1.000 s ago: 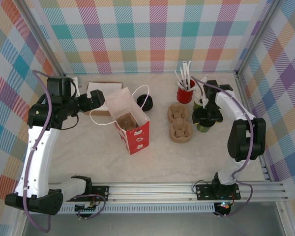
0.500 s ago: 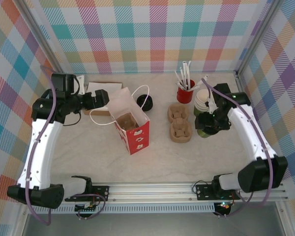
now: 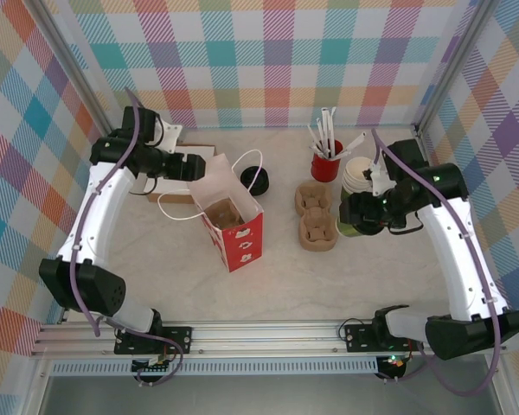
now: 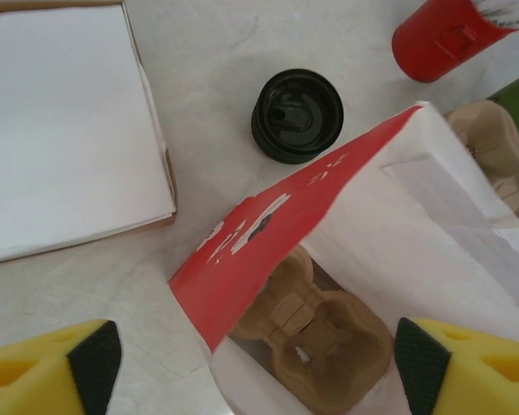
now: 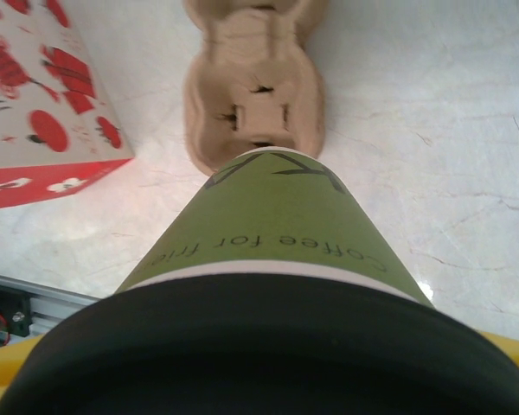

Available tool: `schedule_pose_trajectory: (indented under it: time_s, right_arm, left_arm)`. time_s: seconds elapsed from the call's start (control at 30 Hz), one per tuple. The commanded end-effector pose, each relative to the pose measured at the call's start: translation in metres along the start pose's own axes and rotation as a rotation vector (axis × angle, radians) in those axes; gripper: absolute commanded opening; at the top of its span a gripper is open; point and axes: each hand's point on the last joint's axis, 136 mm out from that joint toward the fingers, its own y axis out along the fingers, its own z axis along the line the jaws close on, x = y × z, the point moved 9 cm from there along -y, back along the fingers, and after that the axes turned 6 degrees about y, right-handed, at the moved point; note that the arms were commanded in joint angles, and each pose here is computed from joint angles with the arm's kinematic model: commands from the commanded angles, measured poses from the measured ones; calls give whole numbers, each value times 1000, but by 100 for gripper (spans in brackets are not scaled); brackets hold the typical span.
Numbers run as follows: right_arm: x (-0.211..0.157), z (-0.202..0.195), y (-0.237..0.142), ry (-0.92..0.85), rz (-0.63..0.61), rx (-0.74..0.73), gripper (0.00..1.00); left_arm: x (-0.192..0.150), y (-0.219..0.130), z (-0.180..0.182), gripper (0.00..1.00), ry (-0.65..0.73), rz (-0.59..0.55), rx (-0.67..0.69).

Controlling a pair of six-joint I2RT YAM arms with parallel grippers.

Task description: Pack the takeout coffee

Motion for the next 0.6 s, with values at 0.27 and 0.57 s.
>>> schedule_pose_trajectory:
  time_s: [0.27,0.57]
  right_arm:
    - [8,71,-43,-126,-21,126,78]
    - [22,140,-56,-267,-36,212,76]
  left_arm:
    - [1,6,-5,28,10,-3,-88]
    - [-2,-4,-38,7,-28,-49,-114]
